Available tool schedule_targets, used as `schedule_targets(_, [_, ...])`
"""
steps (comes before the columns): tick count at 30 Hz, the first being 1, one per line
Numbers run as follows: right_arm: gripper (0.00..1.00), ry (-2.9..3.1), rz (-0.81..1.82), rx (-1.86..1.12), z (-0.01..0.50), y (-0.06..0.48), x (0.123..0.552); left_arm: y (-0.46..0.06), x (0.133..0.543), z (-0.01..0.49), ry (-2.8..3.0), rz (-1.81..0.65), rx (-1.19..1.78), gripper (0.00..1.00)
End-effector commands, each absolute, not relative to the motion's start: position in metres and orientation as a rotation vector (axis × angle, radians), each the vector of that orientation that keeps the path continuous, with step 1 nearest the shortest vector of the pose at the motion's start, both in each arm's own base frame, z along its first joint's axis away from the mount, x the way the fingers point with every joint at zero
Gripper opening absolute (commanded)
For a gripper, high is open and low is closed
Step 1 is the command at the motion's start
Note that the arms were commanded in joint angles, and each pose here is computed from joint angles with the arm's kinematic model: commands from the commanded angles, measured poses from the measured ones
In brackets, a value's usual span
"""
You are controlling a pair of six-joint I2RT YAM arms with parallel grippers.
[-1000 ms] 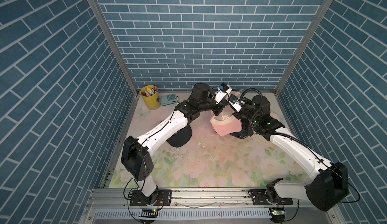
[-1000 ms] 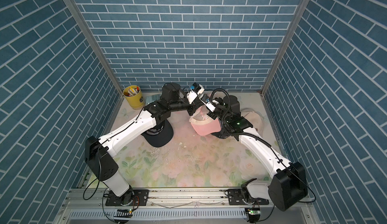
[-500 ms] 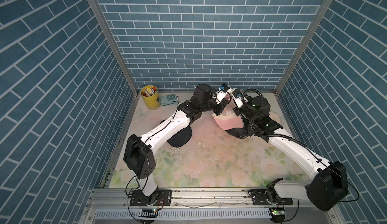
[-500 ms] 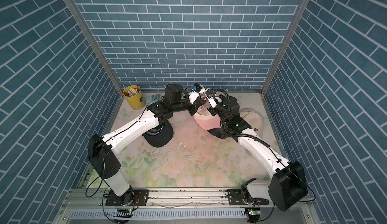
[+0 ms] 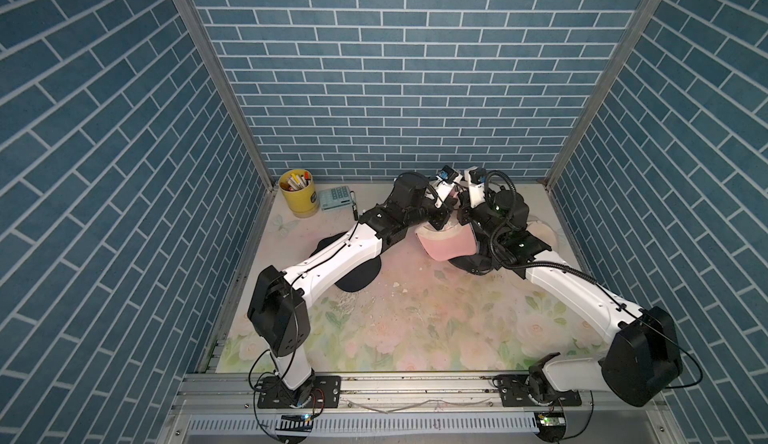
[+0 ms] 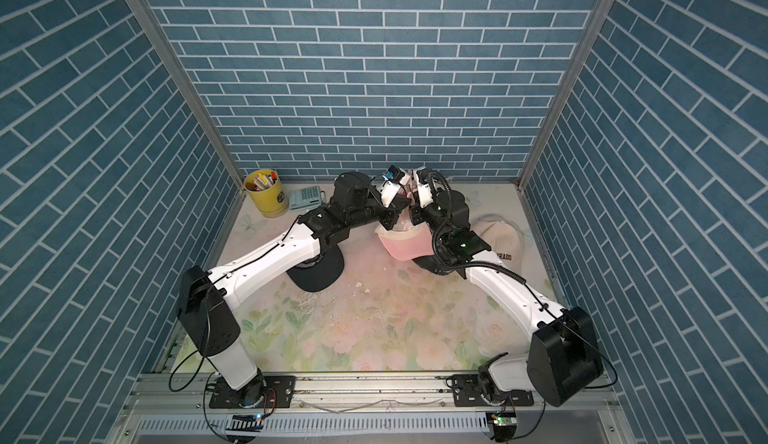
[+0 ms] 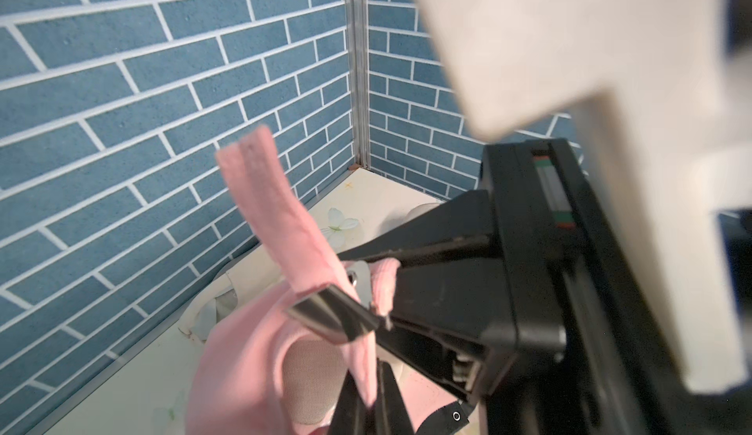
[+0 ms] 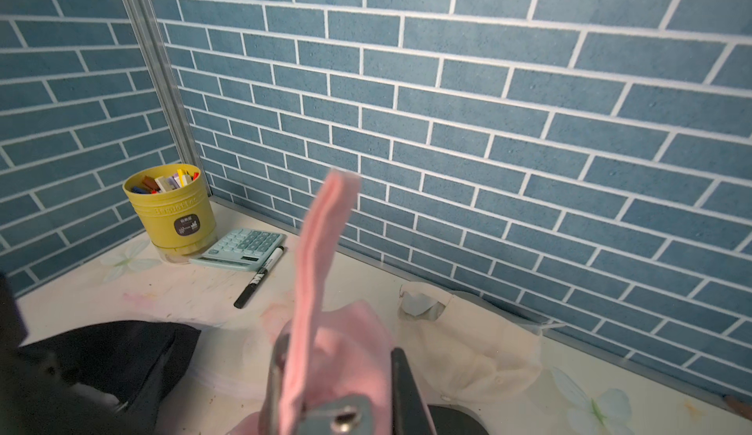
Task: Open the adjustable buckle of the baseball cap
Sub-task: Pull the adjustable strap on the baseball cap.
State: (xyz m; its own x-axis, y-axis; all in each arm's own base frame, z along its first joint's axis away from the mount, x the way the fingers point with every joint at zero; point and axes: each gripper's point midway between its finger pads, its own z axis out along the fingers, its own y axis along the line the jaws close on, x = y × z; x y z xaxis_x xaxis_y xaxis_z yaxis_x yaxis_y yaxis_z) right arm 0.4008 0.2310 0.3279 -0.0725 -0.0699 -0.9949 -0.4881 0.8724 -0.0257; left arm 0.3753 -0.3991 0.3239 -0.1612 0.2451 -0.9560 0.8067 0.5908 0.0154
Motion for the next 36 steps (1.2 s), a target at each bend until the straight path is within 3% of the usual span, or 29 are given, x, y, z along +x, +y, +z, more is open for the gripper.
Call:
schedule_targets(1, [0.00, 1.497, 0.466, -0.223, 0.371, 0.216, 0.408, -0.401, 0.374, 0.309, 1.744, -0.601, 0.844, 0.07])
schedule_targets(8, [0.00, 1.487, 0.498, -0.171, 0.369, 0.212, 0.409, -0.421, 0.360, 0.282, 1.810, -0.607, 0.915, 0.08])
schedule_targets(9, [0.00, 1.488, 0.487, -0.190, 0.369, 0.212, 0.409, -0.421, 0.359, 0.284, 1.805, -0.612, 0.912, 0.10])
schedule_targets(12, [0.00, 1.487, 0.429, -0.338, 0.364, 0.221, 0.403, -0.412, 0.361, 0.301, 1.759, -0.594, 0.877, 0.32])
schedule_targets(14, [0.00, 1.489, 0.379, -0.419, 0.361, 0.224, 0.399, -0.404, 0.364, 0.316, 1.726, -0.588, 0.857, 0.34])
schedule_targets(18, [0.00, 1.484, 0.338, -0.452, 0.363, 0.221, 0.397, -0.399, 0.361, 0.324, 1.700, -0.615, 0.883, 0.23])
schedule_targets(24, [0.00, 1.459, 0.347, -0.318, 0.381, 0.207, 0.401, -0.401, 0.365, 0.274, 1.831, -0.574, 0.909, 0.01])
schedule_targets(36, [0.00, 1.462, 0.376, -0.064, 0.399, 0.177, 0.412, -0.374, 0.375, 0.268, 1.831, -0.388, 0.760, 0.01])
